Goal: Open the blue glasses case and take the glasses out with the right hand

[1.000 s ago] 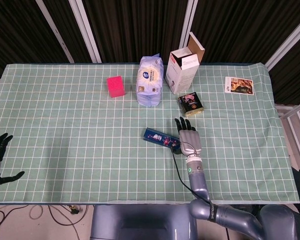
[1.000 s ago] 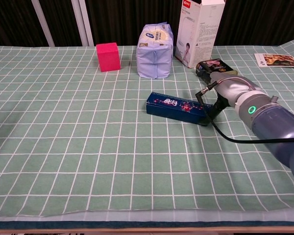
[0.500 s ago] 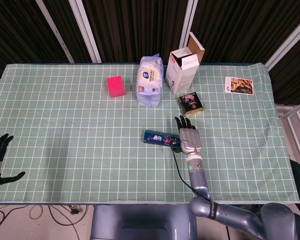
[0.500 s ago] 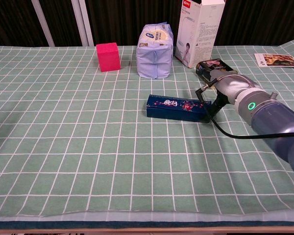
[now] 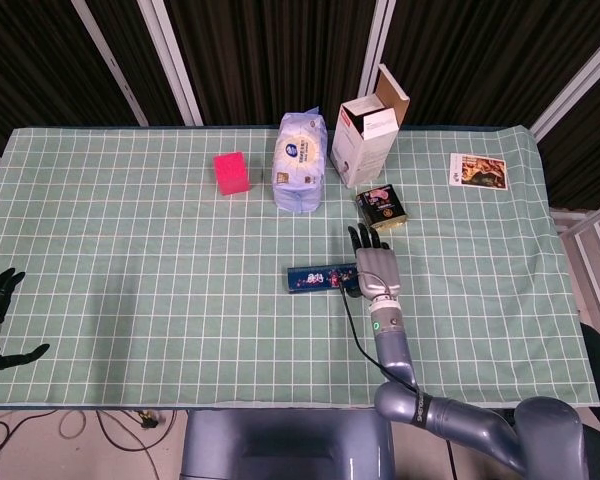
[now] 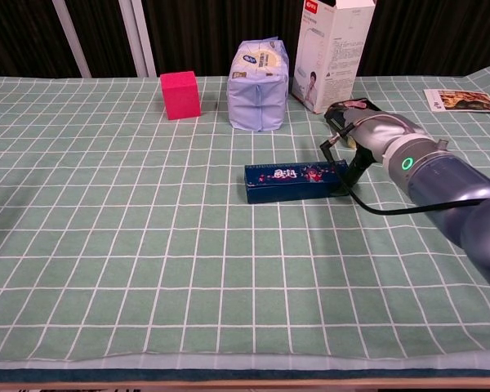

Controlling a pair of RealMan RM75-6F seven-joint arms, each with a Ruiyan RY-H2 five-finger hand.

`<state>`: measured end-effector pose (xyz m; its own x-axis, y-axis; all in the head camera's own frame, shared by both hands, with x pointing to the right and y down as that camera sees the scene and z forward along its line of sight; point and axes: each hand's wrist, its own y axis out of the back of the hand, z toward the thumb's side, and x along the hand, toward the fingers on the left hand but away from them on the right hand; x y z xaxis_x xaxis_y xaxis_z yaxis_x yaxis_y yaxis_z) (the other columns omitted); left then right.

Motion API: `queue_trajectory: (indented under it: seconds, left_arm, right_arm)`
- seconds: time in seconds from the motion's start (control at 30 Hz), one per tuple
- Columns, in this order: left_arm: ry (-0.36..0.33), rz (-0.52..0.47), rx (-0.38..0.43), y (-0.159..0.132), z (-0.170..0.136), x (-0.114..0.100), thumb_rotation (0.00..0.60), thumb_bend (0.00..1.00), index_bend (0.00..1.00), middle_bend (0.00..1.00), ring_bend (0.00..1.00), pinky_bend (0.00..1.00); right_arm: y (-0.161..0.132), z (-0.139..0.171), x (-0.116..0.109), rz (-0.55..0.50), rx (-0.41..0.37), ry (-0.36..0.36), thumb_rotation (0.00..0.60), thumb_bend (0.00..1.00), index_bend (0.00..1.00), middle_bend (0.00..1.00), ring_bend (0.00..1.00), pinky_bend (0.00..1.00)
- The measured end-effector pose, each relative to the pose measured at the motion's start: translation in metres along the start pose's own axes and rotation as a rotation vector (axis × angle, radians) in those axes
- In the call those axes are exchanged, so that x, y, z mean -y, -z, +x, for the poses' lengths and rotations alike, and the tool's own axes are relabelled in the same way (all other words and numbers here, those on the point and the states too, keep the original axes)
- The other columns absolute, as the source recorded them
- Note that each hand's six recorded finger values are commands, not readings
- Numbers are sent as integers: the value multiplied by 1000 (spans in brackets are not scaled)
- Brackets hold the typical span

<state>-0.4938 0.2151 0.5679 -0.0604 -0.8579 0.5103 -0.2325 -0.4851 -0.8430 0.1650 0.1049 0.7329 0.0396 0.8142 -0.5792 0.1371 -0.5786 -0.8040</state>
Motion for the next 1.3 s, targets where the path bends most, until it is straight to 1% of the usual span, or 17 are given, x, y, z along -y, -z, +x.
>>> queue_trajectory:
  seconds: [0.07,0.13,0.2,0.37,0.47,0.57,0.77,0.87,1.07,1.3]
  left_arm:
    - [2,-1,1,0,0,0,600,0,0,0,0,0]
    - [5,-3,2,-1,0,1,600,0,0,0,0,0]
    - [6,-3,3,-1,0,1,600,0,0,0,0,0]
    - [5,-8,2,-1,-1,0,600,0,0,0,0,0]
    - [4,-13,0,0,-1,-1,600,0,0,0,0,0]
    - [3,-12,2,0,-2,-1,600,0,0,0,0,0]
    - [6,-17,2,0,-2,-1,600,0,0,0,0,0]
    - [6,-20,1,0,-1,-1,600,0,0,0,0,0]
    - [10,-26,-4,1,-1,-1,600,0,0,0,0,0]
    - [16,-30,-8,1,0,-1,600,0,0,0,0,0]
  right_arm:
    - [-4,4,0,-17,-12,-7,600,173,1,0,0,247]
    - [-9,10,1,-32,-31,-15,600,195,36,0,0,247]
    - [-16,17,1,-44,-62,-26,600,212,86,0,0,247]
    - [-37,29,2,-44,-148,-53,600,256,128,0,0,247]
    - [-48,30,3,-20,-188,-64,600,263,141,0,0,247]
    - [-54,27,4,15,-209,-69,600,264,141,0,0,247]
    - [-65,18,0,113,-265,-44,600,268,148,0,0,247]
    - [-67,13,-1,150,-277,-37,600,288,188,0,0,247]
    - [-73,9,1,176,-284,-48,600,325,278,0,0,247]
    - [-81,11,7,162,-279,-82,600,385,283,0,0,247]
